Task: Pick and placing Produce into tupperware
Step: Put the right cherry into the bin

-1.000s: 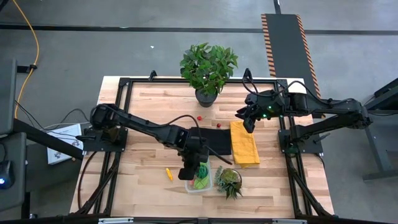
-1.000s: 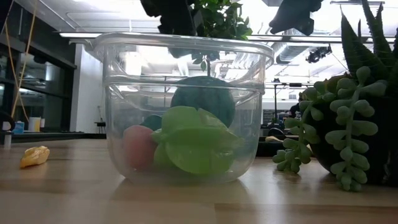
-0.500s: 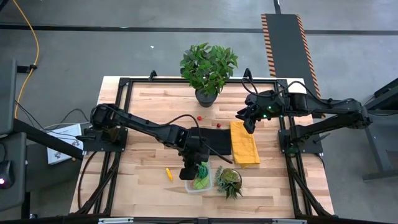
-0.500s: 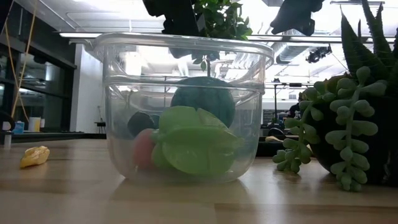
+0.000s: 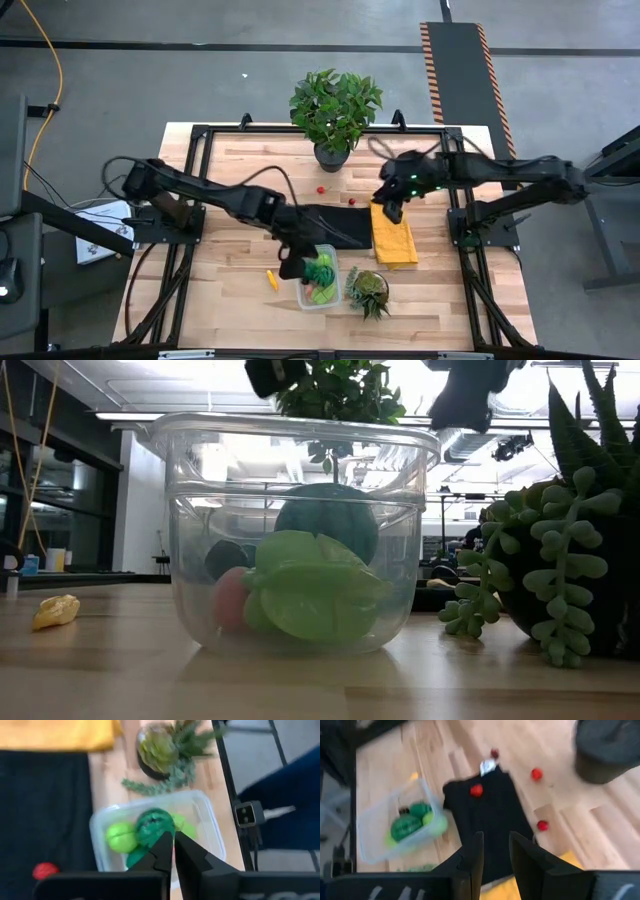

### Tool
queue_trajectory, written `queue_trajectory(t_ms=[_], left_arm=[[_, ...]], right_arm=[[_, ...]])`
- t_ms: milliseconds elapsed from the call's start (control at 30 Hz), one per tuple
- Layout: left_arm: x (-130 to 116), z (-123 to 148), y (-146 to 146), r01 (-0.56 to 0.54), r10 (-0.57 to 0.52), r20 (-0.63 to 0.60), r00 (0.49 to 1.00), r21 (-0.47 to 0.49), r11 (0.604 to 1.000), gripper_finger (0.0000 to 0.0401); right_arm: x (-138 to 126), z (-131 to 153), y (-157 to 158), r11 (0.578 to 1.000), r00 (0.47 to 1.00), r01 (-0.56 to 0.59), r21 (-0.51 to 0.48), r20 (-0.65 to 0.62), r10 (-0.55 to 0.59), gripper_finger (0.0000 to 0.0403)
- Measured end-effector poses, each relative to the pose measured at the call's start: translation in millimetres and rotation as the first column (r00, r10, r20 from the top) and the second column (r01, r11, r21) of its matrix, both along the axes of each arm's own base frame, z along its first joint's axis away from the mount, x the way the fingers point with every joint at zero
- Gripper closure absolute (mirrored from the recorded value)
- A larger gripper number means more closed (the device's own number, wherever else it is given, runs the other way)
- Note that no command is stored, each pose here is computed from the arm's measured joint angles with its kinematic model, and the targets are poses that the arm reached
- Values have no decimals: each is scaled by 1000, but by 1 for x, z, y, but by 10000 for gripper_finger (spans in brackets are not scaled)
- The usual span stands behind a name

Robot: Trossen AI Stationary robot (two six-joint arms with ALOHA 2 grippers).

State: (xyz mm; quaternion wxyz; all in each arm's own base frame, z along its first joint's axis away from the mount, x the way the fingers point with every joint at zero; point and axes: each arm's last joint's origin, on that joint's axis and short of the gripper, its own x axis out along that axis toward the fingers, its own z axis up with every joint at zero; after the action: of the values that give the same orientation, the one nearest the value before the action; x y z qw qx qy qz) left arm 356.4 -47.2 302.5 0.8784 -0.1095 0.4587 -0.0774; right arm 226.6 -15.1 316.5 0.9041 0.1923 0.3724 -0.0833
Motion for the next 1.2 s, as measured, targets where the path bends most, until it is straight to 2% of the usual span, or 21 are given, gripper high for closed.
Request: queue_trajectory(t_ms=[133, 267, 467, 667, 733, 867, 1033, 1200], left_arm=[[-17, 20, 5, -83, 82, 29, 996, 52, 995, 380], [-38, 37, 10, -174, 171, 34, 985, 102, 979, 398], [-70, 58, 15, -308, 306, 39, 951, 146, 940, 398], [-105, 74, 10, -405, 403, 54, 914, 196, 893, 399], [-116, 78, 8, -443, 440, 66, 896, 207, 872, 400], [-136, 88, 0, -514, 499, 124, 858, 214, 830, 400], [-154, 96, -9, -562, 533, 185, 826, 186, 806, 400], [-165, 94, -10, -614, 592, 163, 789, 197, 765, 399]], right_arm=[[18, -19, 0, 997, 994, -70, 8, -86, 71, 320], [32, -34, -3, 996, 986, -92, -10, -140, 90, 320], [42, -37, -17, 994, 991, -106, -14, -90, 104, 320], [36, -36, -36, 994, 991, -107, 1, -86, 107, 320], [34, -37, -41, 994, 993, -106, 0, -42, 106, 320], [18, -56, -46, 996, 997, -71, 52, 25, 70, 320], [-5, -78, -39, 992, 991, -23, 124, 134, 7, 320], [-19, -83, -29, 992, 969, -24, 126, 249, -8, 320]])
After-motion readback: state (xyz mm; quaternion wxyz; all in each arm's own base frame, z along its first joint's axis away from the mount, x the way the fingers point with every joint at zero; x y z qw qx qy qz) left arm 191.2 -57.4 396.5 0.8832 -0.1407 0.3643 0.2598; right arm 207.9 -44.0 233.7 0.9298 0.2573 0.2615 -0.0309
